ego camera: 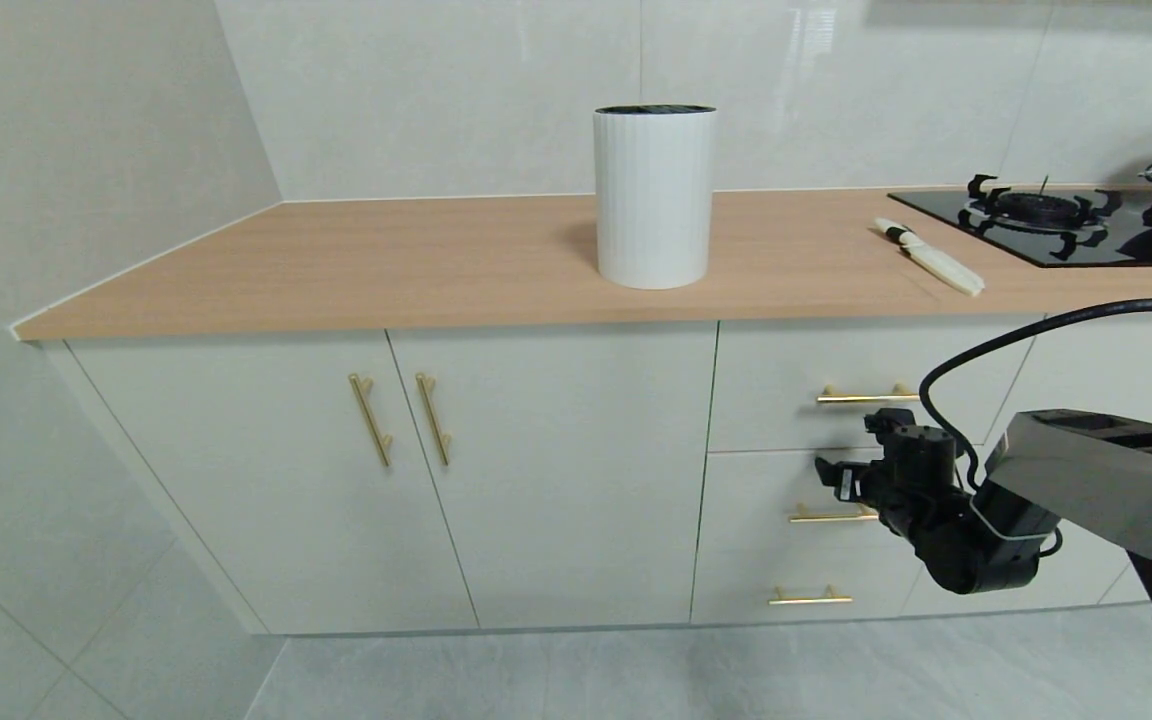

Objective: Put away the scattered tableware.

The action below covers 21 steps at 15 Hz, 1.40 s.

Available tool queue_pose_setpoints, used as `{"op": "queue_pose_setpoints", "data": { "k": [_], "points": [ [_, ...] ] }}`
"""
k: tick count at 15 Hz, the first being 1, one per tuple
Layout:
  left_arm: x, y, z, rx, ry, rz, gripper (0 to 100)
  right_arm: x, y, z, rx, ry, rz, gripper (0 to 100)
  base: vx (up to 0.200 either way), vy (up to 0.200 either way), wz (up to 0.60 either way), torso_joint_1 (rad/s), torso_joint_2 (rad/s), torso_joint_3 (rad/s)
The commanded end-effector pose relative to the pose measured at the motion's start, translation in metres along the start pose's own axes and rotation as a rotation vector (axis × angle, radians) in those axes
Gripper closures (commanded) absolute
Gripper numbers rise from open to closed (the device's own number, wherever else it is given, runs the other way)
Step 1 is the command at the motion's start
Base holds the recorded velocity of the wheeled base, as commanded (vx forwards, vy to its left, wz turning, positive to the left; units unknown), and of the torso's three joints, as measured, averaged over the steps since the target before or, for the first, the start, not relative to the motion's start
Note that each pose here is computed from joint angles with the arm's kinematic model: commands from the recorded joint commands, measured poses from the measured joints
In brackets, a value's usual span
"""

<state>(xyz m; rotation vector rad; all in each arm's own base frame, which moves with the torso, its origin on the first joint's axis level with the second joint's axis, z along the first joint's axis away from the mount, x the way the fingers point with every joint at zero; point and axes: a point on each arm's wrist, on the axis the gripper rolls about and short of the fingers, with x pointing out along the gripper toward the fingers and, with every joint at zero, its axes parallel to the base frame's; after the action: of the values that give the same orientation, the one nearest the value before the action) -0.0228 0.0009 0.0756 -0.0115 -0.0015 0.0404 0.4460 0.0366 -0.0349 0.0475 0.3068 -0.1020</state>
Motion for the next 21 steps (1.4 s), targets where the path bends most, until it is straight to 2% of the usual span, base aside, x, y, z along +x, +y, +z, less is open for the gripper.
{"op": "queue_pose_setpoints", "data": {
  "k": [1,3,6,7,10,11,12,14,16,17,18,19,20,21],
  "points": [
    [0.0,0.0,0.0,-0.001,0.0,0.001,0,-0.005,-0.002,0.003,0.002,0.002,-0.008,0,0.0,0.0,0.0,0.0,0.0,0.0],
    [0.0,0.0,0.0,-0.001,0.0,0.001,0,-0.04,-0.005,0.026,0.001,0.003,-0.004,0,0.0,0.0,0.0,0.0,0.0,0.0],
    [0.0,0.0,0.0,-0.001,0.0,0.001,0,-0.101,-0.01,0.072,0.014,-0.06,-0.001,0,0.0,0.0,0.0,0.0,0.0,0.0],
    [0.0,0.0,0.0,-0.001,0.0,0.001,0,-0.138,-0.016,0.094,0.021,-0.105,-0.015,0,0.0,0.0,0.0,0.0,0.0,0.0],
    [0.0,0.0,0.0,-0.001,0.0,0.001,0,-0.241,-0.037,0.128,-0.026,-0.206,-0.081,0,0.0,0.0,0.0,0.0,0.0,0.0],
    [0.0,0.0,0.0,-0.001,0.0,0.001,0,-0.252,-0.039,0.131,-0.026,-0.225,-0.085,0,0.0,0.0,0.0,0.0,0.0,0.0],
    [0.0,0.0,0.0,-0.001,0.0,0.001,0,-0.31,-0.047,0.148,-0.005,-0.337,-0.09,0,0.0,0.0,0.0,0.0,0.0,0.0],
    [0.0,0.0,0.0,-0.001,0.0,0.001,0,-0.378,-0.06,0.148,-0.008,-0.366,-0.13,0,0.0,0.0,0.0,0.0,0.0,0.0],
    [0.0,0.0,0.0,-0.001,0.0,0.001,0,-0.437,-0.072,0.129,-0.017,-0.341,-0.139,0,0.0,0.0,0.0,0.0,0.0,0.0],
    [0.0,0.0,0.0,-0.001,0.0,-0.001,0,-0.458,-0.076,0.12,-0.021,-0.318,-0.145,0,0.0,0.0,0.0,0.0,0.0,0.0],
    [0.0,0.0,0.0,-0.001,0.0,-0.001,0,-0.458,-0.076,0.12,-0.021,-0.318,-0.145,0,0.0,0.0,0.0,0.0,0.0,0.0],
    [0.0,0.0,0.0,-0.001,0.0,0.001,0,-0.487,-0.084,0.109,-0.002,-0.332,-0.218,0,0.0,0.0,0.0,0.0,0.0,0.0],
    [0.0,0.0,0.0,-0.001,0.0,-0.001,0,-0.498,-0.086,0.1,0.008,-0.361,-0.238,0,0.0,0.0,0.0,0.0,0.0,0.0],
    [0.0,0.0,0.0,-0.001,0.0,0.001,0,-0.518,-0.091,0.076,0.02,-0.41,-0.238,0,0.0,0.0,0.0,0.0,0.0,0.0]
  ]
}}
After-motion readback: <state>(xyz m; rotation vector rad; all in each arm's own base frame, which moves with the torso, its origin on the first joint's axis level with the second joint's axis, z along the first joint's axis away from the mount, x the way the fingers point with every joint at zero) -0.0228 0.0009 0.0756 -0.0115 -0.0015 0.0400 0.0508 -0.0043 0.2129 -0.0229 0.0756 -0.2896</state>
